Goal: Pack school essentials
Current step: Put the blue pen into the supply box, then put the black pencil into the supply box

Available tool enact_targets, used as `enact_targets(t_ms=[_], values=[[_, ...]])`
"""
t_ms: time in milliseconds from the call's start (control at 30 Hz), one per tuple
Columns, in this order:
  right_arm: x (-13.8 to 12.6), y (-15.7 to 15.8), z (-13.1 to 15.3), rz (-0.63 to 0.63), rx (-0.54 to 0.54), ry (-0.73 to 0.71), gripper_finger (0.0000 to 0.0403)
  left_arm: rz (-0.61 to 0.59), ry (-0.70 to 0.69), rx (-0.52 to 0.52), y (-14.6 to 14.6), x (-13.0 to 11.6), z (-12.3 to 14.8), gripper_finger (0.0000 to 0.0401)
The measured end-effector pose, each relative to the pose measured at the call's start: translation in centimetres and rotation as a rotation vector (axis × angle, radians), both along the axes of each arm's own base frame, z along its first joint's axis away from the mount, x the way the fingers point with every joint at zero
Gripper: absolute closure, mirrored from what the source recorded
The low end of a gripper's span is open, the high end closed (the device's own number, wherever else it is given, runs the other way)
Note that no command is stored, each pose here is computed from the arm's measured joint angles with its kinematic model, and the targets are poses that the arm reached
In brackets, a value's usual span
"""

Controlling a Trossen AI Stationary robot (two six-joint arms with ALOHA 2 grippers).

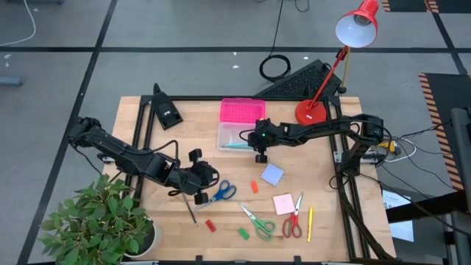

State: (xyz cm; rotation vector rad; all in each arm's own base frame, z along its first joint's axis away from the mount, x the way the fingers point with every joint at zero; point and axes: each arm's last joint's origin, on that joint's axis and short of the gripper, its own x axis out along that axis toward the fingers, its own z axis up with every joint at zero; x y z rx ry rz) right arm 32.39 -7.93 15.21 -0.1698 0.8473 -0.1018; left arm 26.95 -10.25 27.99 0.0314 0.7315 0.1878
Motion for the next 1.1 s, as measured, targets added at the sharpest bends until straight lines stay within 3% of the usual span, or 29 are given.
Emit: enact_targets(t_ms=[267,500,900,1100], values=[[0.0,0.0,0.3,-0.013,0.006,-0.015,0.0288,0.0,0.0,0.0,0.0,0.0,0.0,0.0304],[-0.9,1.3,3.6,-0.013,0.021,-0.093,0.0261,0.005,0.0,-0.005,0.0,0.0,0.0,0.0304],[-6.6,6.7,11.3,0.074,0.1,-0.163,0.0257,0.027,0.021,-0.069,-1.0,-0.7,-0.3,0.0304],[-8.9,8.9,13.4,0.096,0.181,-0.222,0.0257,0.068,0.073,-0.107,-2.7,-2.1,-1.2,0.0304]])
